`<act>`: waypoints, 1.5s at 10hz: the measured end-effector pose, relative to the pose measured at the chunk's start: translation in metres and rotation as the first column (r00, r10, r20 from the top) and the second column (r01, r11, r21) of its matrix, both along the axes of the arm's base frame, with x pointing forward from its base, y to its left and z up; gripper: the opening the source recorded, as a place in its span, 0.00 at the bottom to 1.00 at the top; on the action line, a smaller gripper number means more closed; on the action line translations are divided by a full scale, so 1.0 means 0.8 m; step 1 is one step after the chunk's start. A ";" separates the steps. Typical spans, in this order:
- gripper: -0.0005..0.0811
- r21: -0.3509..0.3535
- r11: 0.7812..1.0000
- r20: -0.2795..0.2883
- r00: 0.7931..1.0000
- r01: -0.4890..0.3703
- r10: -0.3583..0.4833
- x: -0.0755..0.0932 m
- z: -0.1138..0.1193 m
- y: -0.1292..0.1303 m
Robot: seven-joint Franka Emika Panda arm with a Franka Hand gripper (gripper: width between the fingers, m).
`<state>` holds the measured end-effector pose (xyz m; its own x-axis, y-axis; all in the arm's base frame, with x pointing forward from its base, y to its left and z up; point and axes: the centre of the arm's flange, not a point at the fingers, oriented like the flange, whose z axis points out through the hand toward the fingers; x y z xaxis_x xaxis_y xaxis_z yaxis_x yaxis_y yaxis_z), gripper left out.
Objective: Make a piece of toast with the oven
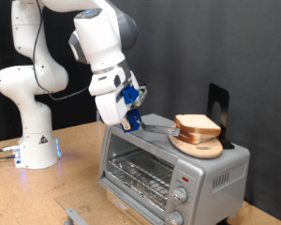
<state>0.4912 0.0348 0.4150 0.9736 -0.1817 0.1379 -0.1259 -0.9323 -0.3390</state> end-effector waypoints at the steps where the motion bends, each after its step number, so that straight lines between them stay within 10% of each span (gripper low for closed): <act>1: 0.48 0.000 1.000 0.002 1.000 -0.005 0.005 0.000 0.000 0.000; 15: 0.48 0.022 1.000 -0.001 1.000 -0.021 0.021 -0.002 0.001 0.000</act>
<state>0.4896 0.0349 0.4154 0.9774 -0.1644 0.1326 -0.1073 -0.9272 -0.3588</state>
